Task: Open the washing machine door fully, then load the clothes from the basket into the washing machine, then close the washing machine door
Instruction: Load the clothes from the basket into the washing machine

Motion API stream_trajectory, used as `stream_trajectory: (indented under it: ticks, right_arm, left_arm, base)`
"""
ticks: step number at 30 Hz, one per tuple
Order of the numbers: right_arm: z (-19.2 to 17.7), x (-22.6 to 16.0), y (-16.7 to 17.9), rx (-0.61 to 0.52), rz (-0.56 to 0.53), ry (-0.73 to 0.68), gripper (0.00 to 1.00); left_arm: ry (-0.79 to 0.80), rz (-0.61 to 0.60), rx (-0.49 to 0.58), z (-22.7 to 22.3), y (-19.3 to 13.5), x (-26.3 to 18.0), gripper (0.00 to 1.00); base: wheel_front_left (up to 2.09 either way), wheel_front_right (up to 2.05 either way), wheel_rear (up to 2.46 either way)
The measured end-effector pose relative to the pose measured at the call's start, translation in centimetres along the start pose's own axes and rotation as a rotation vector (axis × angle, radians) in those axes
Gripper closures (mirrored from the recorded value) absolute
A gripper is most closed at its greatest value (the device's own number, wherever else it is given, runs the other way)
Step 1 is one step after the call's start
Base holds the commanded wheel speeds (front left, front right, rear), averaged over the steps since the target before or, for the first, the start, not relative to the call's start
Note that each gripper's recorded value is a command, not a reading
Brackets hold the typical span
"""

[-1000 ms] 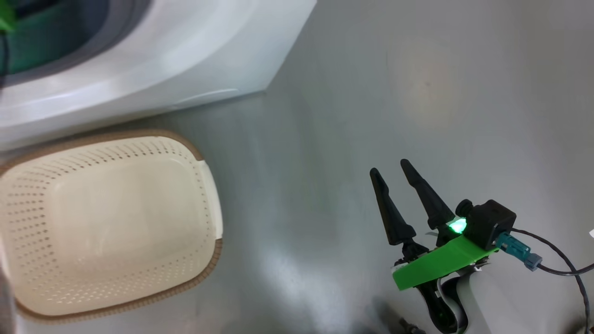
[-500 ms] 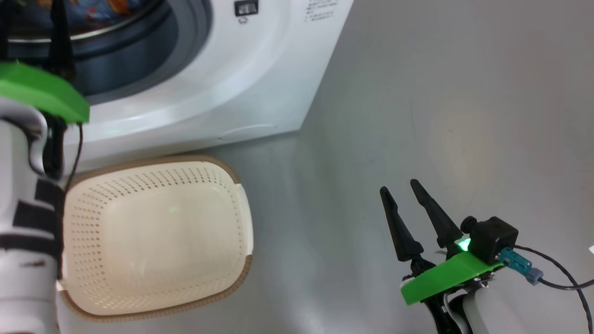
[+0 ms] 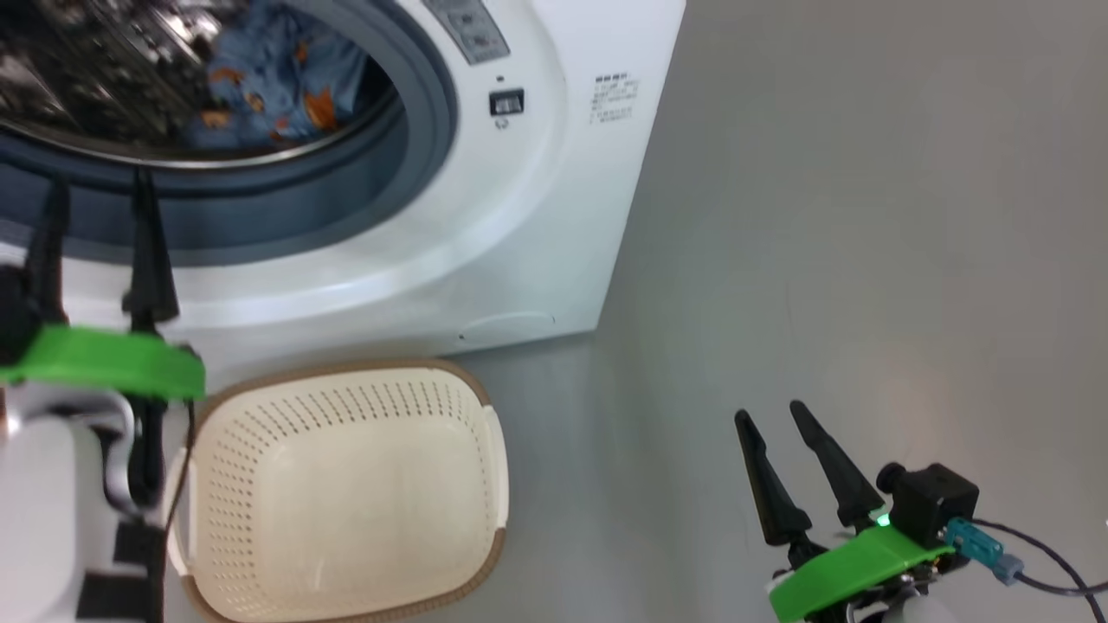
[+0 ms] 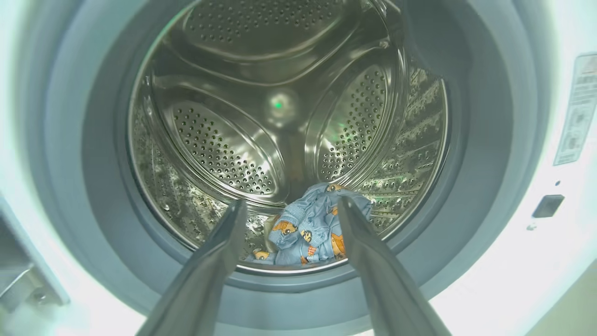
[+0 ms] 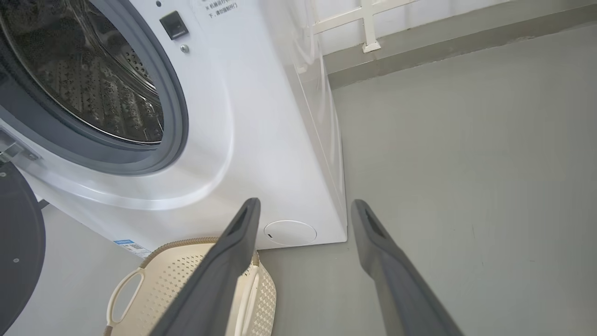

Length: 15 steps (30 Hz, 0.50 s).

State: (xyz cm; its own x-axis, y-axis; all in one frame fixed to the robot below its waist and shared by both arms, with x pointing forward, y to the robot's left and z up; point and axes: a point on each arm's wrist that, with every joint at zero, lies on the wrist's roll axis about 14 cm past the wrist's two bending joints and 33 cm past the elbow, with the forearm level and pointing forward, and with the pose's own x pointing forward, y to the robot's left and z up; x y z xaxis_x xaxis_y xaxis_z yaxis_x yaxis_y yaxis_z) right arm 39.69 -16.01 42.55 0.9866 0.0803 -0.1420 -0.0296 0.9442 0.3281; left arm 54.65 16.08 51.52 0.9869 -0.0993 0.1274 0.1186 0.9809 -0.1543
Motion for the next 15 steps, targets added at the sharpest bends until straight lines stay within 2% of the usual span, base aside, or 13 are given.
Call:
stream_trajectory:
  ticks: [7, 15]
  right_arm:
    - [1.7, -1.5, 0.9, -0.003, 0.021, -0.05, 0.0]
    - [3.3, -3.0, 1.4, -0.024, 0.032, -0.102, 0.0]
  left_arm:
    - [-0.039, 0.042, 0.013, 2.2, 0.8, -5.2, 0.0]
    - [-0.035, 0.097, 0.024, 2.7, 1.6, -11.2, 0.0]
  base:
    - [0.0, 0.0, 0.0]
    - [0.0, 0.0, 0.0]
